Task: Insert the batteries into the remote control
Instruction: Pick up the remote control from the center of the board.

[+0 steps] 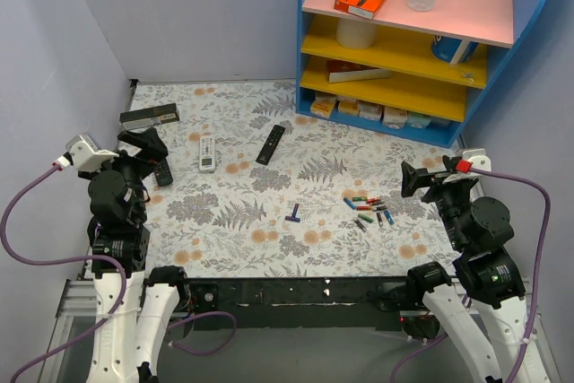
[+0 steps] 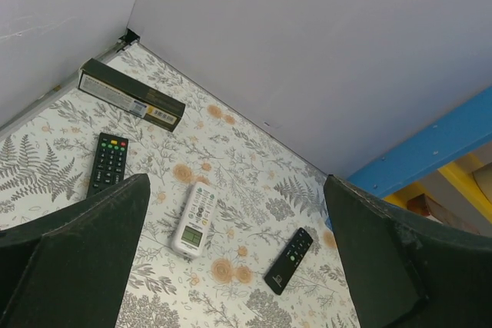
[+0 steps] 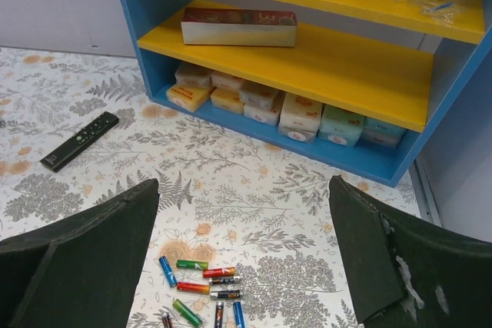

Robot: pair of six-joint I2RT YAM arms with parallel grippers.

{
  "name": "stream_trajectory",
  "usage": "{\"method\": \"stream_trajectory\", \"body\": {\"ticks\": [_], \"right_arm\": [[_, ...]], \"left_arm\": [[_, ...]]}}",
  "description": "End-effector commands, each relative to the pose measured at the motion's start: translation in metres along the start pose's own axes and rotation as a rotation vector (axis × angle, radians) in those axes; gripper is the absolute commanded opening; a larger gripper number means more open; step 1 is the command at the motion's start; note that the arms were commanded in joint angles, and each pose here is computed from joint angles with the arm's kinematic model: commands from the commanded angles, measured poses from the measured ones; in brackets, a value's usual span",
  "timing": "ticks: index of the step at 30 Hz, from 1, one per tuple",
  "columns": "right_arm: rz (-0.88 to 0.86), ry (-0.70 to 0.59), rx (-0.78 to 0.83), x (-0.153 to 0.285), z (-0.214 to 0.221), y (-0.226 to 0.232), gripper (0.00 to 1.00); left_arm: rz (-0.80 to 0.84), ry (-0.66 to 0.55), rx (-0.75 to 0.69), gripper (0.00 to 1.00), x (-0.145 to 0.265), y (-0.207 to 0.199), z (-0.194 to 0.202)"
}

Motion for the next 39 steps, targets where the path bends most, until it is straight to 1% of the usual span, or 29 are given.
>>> {"method": "stream_trajectory", "body": {"ticks": [1, 7, 11, 14, 15, 18, 19, 21, 22, 24, 27, 28, 29, 31, 32, 33, 35, 36, 37, 39], "right_arm": [[0.001, -0.084, 0.010, -0.001, -0.021, 0.000, 0.98], [-0.039, -0.063, 0.002, -0.003, -0.011, 0.007, 0.98], [-0.038, -0.049, -0.035, -0.004, -0.003, 0.007, 0.98], [-0.041, -0.034, -0.064, -0.005, 0.006, 0.009, 0.98], [-0.045, -0.036, -0.072, -0.005, 0.006, 0.009, 0.98], [-0.040, -0.018, -0.078, -0.006, 0.015, 0.009, 0.98], [-0.037, -0.014, -0.078, -0.007, 0.016, 0.008, 0.98], [-0.029, -0.006, -0.078, -0.008, 0.019, 0.007, 0.98], [-0.027, -0.002, -0.076, -0.009, 0.021, 0.006, 0.98], [-0.039, 0.009, -0.070, -0.011, 0.025, 0.008, 0.98], [-0.057, 0.038, -0.064, -0.014, 0.032, 0.012, 0.98], [-0.061, 0.050, -0.063, -0.014, 0.033, 0.013, 0.98], [-0.080, 0.059, -0.061, -0.015, 0.035, 0.016, 0.98], [-0.091, 0.075, -0.060, -0.015, 0.039, 0.018, 0.98], [-0.098, 0.079, -0.061, -0.016, 0.040, 0.019, 0.98], [-0.101, 0.083, -0.062, -0.016, 0.041, 0.019, 0.98], [-0.096, 0.092, -0.061, -0.017, 0.044, 0.019, 0.98], [-0.093, 0.091, -0.063, -0.017, 0.044, 0.018, 0.98], [-0.094, 0.097, -0.059, -0.019, 0.045, 0.019, 0.98], [-0.096, 0.101, -0.057, -0.019, 0.046, 0.019, 0.98]], "left_arm": [[-0.004, 0.030, -0.002, 0.98, -0.005, 0.001, 0.012], [-0.026, 0.128, 0.012, 0.98, -0.016, 0.004, 0.040], [-0.053, 0.229, 0.019, 0.98, -0.028, 0.006, 0.068], [-0.080, 0.320, 0.012, 0.98, -0.039, 0.009, 0.091], [-0.099, 0.371, 0.005, 0.98, -0.045, 0.011, 0.105], [-0.129, 0.447, 0.000, 0.98, -0.054, 0.013, 0.123], [-0.152, 0.500, -0.013, 0.98, -0.059, 0.018, 0.139], [-0.171, 0.542, -0.028, 0.98, -0.068, 0.019, 0.149], [-0.192, 0.603, -0.049, 0.98, -0.075, 0.023, 0.167], [-0.194, 0.633, -0.079, 0.98, -0.087, 0.021, 0.172], [-0.229, 0.725, -0.135, 0.98, -0.105, 0.027, 0.198], [-0.209, 0.761, -0.158, 0.98, -0.105, 0.019, 0.209], [-0.230, 0.798, -0.178, 0.98, -0.110, 0.024, 0.223], [-0.214, 0.811, -0.193, 0.98, -0.118, 0.014, 0.228], [-0.215, 0.839, -0.211, 0.98, -0.121, 0.013, 0.240], [-0.188, 0.825, -0.222, 0.98, -0.129, 0.001, 0.237], [-0.114, 0.855, -0.288, 0.98, -0.129, -0.025, 0.253], [-0.092, 0.895, -0.308, 0.98, -0.132, -0.031, 0.271], [-0.034, 0.894, -0.319, 0.98, -0.135, -0.055, 0.275], [0.035, 0.925, -0.333, 0.98, -0.137, -0.076, 0.289]]}}
Point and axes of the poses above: each gripper's point midway between its finger pads, its own x axis back along the fingers, its own y axis along the line the jaws close on, z = x × y, the point moved 1 cm from there along x, back along the fingers, and after that the axes turned 8 degrees about -x, right-handed, at the moved point
